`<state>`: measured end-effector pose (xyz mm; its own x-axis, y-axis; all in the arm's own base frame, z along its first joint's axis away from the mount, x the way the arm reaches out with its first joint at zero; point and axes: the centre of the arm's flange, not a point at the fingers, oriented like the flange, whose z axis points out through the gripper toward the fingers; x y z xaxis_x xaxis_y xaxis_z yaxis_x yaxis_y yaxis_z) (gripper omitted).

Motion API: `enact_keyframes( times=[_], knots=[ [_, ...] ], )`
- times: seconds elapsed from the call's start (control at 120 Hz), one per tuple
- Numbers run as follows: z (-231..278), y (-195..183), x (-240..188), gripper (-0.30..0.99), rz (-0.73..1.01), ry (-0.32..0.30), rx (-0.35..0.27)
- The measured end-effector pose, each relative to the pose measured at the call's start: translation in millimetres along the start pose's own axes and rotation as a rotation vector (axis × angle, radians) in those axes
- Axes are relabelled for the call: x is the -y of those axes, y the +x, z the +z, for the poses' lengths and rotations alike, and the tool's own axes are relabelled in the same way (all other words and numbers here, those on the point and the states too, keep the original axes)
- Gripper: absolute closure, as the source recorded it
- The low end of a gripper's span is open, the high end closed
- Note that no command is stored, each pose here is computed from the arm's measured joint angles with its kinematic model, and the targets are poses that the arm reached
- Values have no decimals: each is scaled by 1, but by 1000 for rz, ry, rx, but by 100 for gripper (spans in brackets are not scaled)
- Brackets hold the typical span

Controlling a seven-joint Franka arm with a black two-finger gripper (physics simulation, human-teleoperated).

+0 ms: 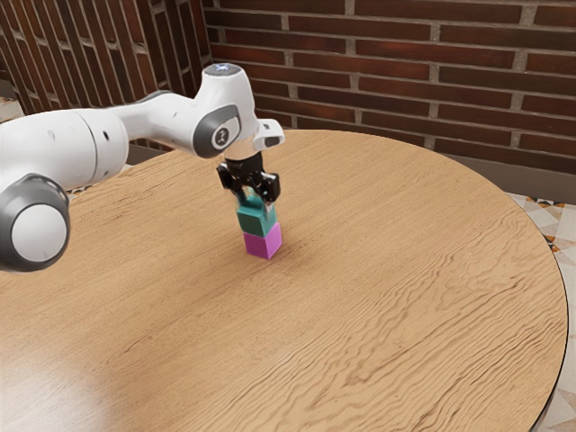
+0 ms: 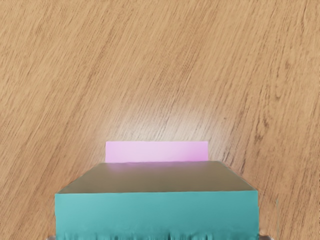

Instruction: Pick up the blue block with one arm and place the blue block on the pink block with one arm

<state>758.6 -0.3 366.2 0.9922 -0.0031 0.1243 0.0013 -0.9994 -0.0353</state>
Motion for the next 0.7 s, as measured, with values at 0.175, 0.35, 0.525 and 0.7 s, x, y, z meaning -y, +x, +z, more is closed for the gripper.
enact_keyframes(
  times=[0.175, 0.35, 0.525, 0.7],
  knots=[
    [-7, 1, 0, 11, 14, 7, -9],
    [-130, -24, 8, 6, -10, 28, -68],
    [-271, -132, 27, 4, -103, 7, -60],
    [-291, -158, 77, 3, -176, -20, -21]
  ],
)
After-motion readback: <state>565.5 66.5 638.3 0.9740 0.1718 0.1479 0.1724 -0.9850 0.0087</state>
